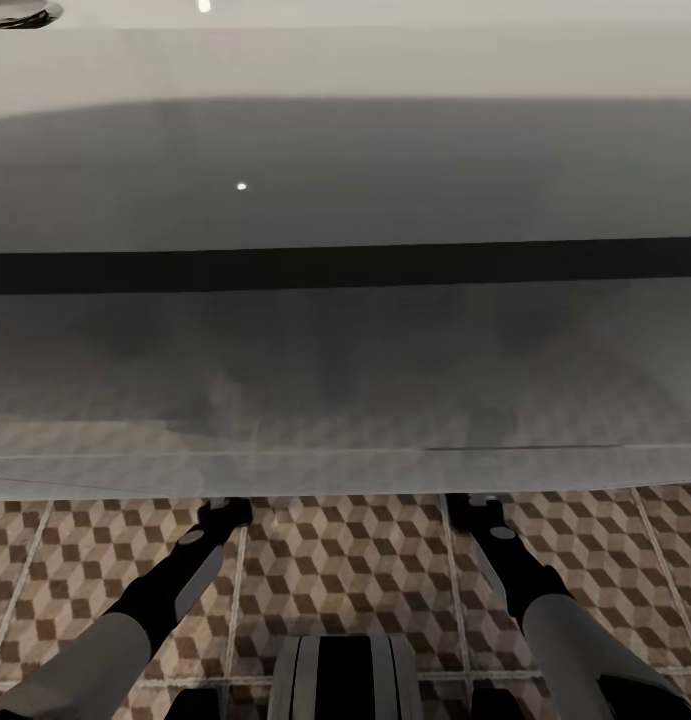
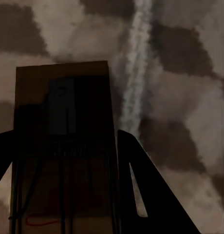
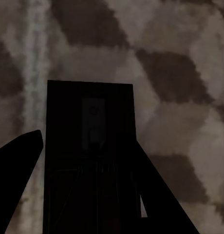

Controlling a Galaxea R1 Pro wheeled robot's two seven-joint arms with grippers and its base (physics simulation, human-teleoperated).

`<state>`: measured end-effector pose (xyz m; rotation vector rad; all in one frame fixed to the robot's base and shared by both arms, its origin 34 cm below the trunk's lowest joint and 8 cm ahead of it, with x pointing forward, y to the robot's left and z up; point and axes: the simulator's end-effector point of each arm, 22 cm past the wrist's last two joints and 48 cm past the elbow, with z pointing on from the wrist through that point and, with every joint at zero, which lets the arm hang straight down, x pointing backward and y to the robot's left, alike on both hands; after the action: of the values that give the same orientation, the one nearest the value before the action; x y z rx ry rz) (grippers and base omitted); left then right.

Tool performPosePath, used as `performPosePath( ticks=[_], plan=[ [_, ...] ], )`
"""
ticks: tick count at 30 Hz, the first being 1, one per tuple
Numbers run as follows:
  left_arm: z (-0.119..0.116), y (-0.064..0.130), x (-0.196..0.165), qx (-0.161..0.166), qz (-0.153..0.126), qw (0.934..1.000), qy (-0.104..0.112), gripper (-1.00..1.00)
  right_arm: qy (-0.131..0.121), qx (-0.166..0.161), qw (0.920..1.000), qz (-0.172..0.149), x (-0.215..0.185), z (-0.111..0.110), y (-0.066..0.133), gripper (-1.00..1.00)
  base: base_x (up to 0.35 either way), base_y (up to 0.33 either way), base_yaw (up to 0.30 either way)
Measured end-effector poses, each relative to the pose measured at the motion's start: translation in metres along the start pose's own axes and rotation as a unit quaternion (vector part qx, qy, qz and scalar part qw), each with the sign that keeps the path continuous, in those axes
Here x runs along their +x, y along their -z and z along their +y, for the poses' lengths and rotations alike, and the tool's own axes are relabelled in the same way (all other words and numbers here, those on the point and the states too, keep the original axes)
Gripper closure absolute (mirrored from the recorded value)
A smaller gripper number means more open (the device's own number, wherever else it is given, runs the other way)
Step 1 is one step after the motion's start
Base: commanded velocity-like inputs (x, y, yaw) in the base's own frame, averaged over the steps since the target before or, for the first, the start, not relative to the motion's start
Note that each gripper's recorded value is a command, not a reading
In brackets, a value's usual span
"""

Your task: Take the four mousetraps from the cabinet in the bathroom and place them on the bathroom floor. Make sure all four end up on the same floor surface, and ensure that at least two of them are either under or directly next to the same bathroom sink.

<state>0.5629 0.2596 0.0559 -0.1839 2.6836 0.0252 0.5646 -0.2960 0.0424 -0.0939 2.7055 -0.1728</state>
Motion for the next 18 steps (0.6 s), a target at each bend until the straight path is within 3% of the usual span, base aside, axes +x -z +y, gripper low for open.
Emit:
performPosePath(
  ticks=[18],
  plan=[
    [-0.007,0.001,-0.01,0.006,-0.008,0.9999,0.001,1.0,-0.003,0.005,0.9996,-0.028,-0.034,-0.005,-0.003,1.0,0.0,0.0,0.0]
  ],
)
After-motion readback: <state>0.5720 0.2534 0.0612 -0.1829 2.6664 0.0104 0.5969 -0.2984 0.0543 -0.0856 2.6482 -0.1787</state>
